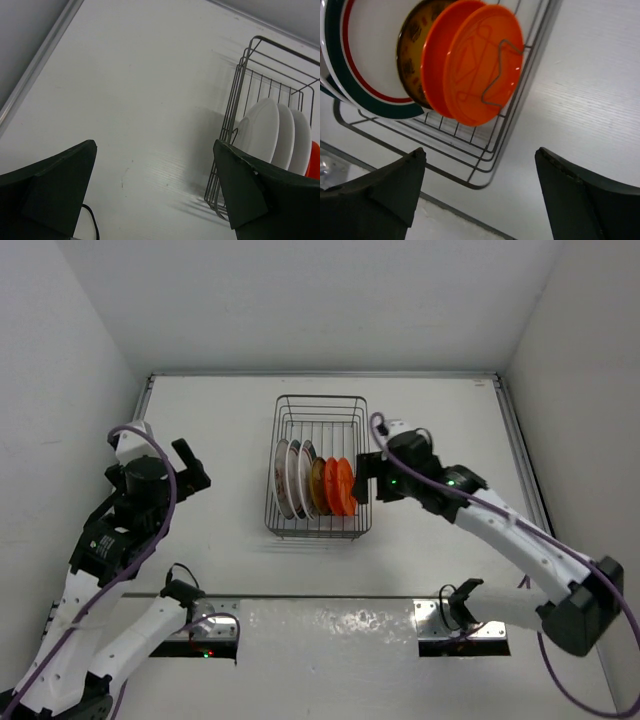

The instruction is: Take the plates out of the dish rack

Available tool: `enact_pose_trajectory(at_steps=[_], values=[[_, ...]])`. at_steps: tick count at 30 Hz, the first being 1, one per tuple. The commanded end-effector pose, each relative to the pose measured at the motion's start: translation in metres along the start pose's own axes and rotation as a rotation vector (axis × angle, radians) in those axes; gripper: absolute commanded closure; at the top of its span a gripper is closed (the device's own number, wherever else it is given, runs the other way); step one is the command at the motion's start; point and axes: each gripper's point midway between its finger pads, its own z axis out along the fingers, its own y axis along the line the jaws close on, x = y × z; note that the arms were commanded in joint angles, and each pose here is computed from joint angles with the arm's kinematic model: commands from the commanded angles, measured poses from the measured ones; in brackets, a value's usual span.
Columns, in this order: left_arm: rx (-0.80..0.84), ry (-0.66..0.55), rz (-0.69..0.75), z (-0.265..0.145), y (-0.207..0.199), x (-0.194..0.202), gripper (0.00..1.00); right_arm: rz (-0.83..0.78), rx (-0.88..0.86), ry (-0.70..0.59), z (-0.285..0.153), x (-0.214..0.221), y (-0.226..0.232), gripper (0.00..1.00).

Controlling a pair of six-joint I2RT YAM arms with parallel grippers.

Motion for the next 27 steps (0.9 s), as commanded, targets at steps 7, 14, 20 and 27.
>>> enact_pose_trajectory(at_steps=[7, 14, 20, 27], values=[[0.039, 0.016, 0.0, 0.01, -0.012, 0.01, 0.0, -0.055, 0.124, -0.105, 0.05, -0.017, 0.041, 0.41], [0.055, 0.046, 0.03, 0.016, -0.014, 0.024, 0.0, -0.062, 0.152, -0.101, 0.074, -0.015, 0.054, 0.5], [0.076, 0.068, 0.04, 0.017, -0.016, 0.032, 0.0, -0.084, 0.208, -0.099, 0.086, -0.018, 0.056, 0.52], [0.103, 0.056, 0.036, 0.013, -0.018, 0.03, 0.0, -0.092, 0.267, -0.08, 0.101, -0.006, 0.045, 0.64]])
